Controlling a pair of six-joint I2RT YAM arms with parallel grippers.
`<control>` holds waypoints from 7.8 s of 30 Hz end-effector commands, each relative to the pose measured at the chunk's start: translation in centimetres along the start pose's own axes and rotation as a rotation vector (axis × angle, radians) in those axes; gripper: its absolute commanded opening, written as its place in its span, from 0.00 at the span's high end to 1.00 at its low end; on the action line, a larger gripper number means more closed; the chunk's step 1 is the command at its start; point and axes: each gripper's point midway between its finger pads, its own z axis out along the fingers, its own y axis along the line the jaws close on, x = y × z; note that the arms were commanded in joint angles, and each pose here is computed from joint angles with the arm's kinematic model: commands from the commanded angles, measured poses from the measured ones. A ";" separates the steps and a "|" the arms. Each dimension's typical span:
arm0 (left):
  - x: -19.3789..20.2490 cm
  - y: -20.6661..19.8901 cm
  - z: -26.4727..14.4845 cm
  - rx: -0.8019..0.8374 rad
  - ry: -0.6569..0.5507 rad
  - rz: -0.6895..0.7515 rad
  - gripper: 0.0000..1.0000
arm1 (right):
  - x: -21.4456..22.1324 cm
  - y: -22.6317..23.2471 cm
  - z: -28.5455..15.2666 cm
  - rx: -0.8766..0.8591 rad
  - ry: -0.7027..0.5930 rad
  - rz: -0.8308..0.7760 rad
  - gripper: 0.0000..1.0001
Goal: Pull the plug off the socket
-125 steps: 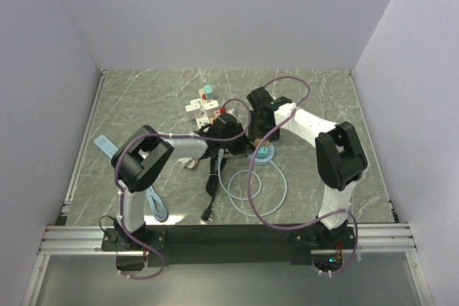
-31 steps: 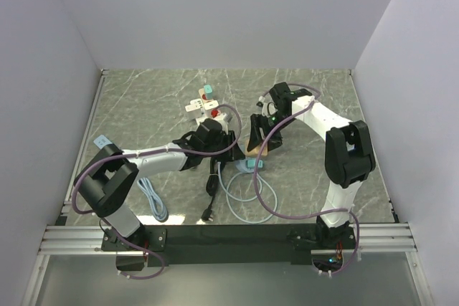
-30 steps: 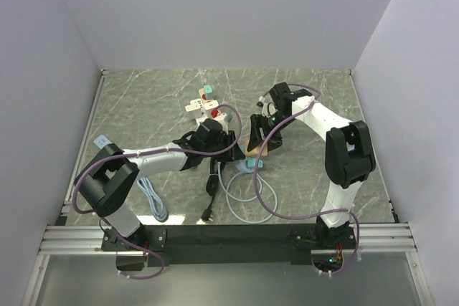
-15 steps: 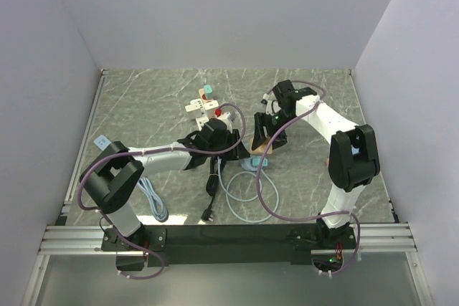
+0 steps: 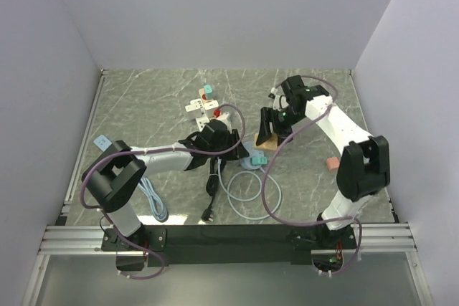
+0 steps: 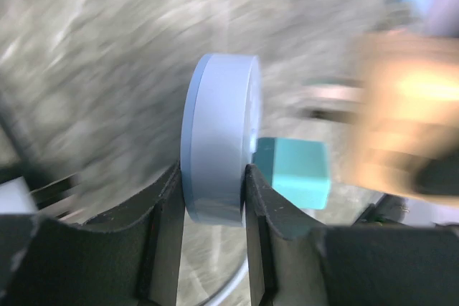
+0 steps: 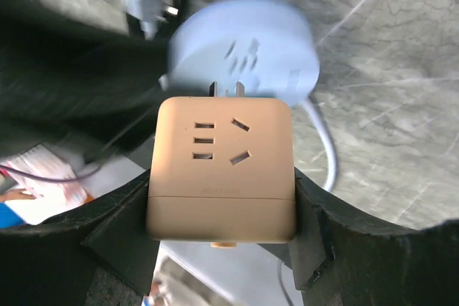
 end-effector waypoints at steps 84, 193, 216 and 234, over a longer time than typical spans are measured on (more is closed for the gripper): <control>2.4 2.5 -0.4 -0.125 0.134 -0.099 1.00 | -7.8 -15.6 -13.7 0.434 -0.767 0.524 0.06; -10.3 -8.0 -13.9 0.123 -0.206 -0.128 1.00 | 1.3 -24.2 -6.1 0.726 -0.607 0.801 0.88; -18.6 22.9 -39.5 -0.896 -0.811 -0.603 1.00 | -0.3 -23.1 -6.7 0.615 -0.611 0.818 0.07; -11.1 35.0 -30.5 -0.897 -0.486 -0.755 0.81 | -4.5 -12.1 -7.8 0.242 -0.618 0.402 0.04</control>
